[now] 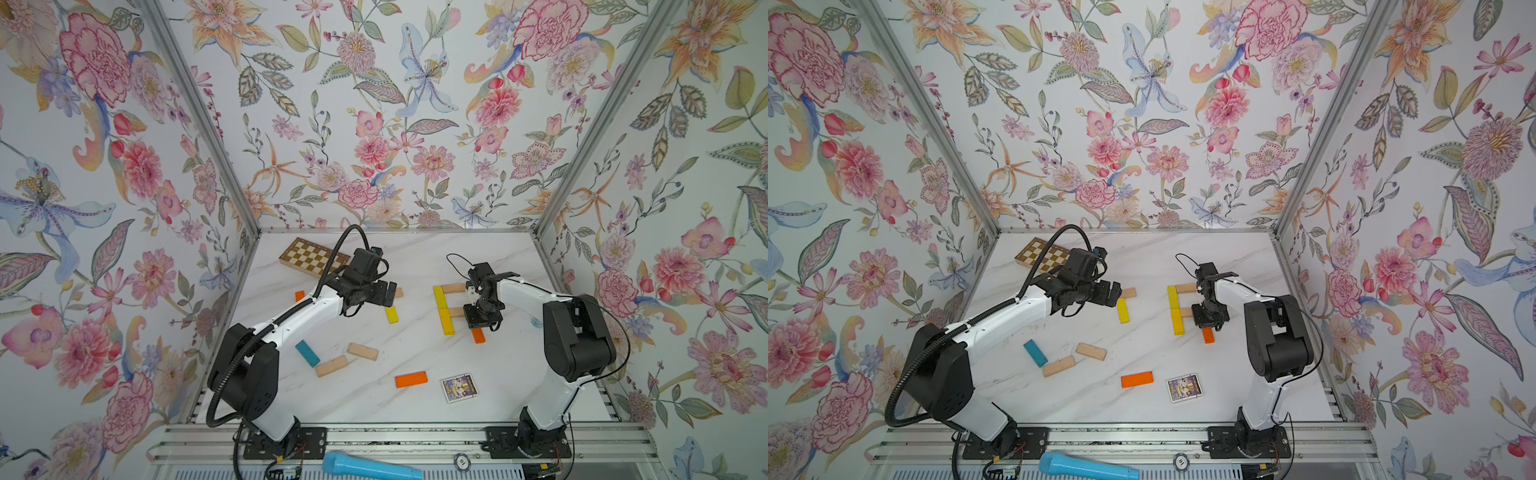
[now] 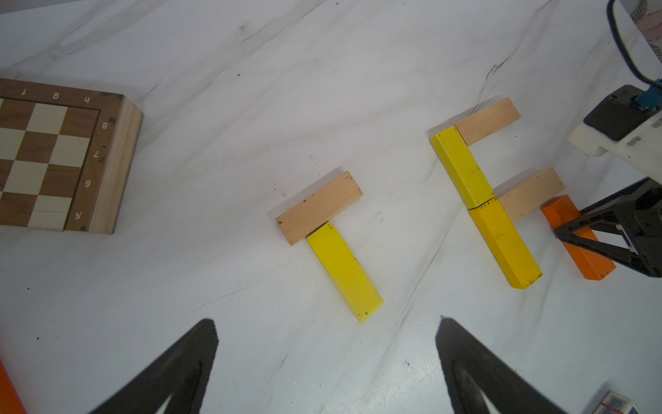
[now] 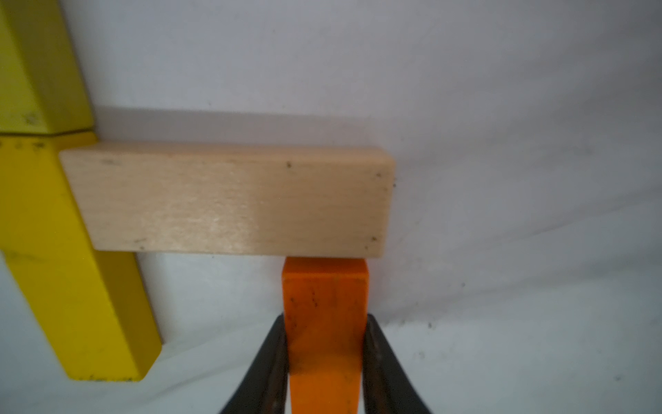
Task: Assemble the number 6 with building blocks
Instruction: Assemble the building block at the center of the board.
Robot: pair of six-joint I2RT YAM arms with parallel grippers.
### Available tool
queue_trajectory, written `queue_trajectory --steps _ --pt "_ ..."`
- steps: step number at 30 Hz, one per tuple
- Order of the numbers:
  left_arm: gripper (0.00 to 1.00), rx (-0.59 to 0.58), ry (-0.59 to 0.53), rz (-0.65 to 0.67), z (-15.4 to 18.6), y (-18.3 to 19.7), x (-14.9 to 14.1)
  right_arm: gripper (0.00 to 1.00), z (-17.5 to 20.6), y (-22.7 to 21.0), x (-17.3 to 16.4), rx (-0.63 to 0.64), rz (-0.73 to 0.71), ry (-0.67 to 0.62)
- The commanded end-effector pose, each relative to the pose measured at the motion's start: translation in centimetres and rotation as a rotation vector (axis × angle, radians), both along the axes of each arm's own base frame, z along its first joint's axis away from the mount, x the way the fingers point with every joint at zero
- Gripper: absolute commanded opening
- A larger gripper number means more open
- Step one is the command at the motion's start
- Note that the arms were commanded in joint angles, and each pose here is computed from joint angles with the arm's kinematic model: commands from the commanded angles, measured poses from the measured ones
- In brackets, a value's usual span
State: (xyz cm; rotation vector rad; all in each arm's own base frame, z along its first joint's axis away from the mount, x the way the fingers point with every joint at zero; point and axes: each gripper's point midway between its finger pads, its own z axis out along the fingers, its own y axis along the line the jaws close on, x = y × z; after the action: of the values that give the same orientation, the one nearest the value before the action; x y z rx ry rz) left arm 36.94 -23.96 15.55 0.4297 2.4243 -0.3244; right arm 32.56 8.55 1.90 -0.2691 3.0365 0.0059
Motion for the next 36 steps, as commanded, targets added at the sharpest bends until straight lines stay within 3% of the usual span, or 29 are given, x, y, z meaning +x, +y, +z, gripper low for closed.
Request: queue_trajectory --steps 1,36 --pt "0.99 0.009 -0.003 0.017 0.31 0.29 0.68 0.32 -1.49 -0.76 -0.23 -0.037 0.002 0.040" --pt "0.99 -0.002 0.000 0.014 0.32 0.07 0.64 0.32 -2.01 -0.95 -0.54 -0.040 -0.007 0.058"
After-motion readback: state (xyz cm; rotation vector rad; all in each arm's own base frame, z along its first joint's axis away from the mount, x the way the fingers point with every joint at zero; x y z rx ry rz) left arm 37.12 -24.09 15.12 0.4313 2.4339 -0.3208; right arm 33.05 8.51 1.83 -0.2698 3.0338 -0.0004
